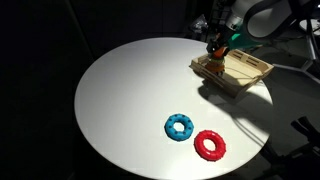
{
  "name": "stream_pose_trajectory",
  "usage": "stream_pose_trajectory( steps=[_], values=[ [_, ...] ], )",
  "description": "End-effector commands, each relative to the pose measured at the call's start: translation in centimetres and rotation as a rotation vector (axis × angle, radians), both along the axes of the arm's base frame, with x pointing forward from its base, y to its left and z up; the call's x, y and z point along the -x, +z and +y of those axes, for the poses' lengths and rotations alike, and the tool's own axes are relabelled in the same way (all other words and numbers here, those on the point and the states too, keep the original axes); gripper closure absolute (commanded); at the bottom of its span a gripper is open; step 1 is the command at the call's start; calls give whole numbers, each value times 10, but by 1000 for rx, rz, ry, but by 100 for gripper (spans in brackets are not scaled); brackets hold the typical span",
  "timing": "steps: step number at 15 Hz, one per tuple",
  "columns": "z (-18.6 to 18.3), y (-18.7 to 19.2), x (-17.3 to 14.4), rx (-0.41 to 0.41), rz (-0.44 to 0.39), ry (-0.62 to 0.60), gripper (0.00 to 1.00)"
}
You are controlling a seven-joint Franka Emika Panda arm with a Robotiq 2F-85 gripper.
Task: Pick up the green ring from the ring holder and put it on the table
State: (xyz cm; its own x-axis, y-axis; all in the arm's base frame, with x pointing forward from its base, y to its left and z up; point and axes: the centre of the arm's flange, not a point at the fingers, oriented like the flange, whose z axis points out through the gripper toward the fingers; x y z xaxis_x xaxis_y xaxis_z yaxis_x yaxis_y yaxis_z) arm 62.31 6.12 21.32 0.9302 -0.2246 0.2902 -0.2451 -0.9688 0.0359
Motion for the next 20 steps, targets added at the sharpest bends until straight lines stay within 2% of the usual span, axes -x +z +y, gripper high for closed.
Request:
stream_pose_trajectory(
  steps=[1,2,8,14,20],
  values=[
    [1,4,-4,15,-1,2,47],
    [0,5,-4,17,-2,2,55],
    [12,33,-3,23,-19,12,56],
    [28,95,-1,11,-81,26,56],
    [43,149,12,-46,-111,56,56]
  ],
)
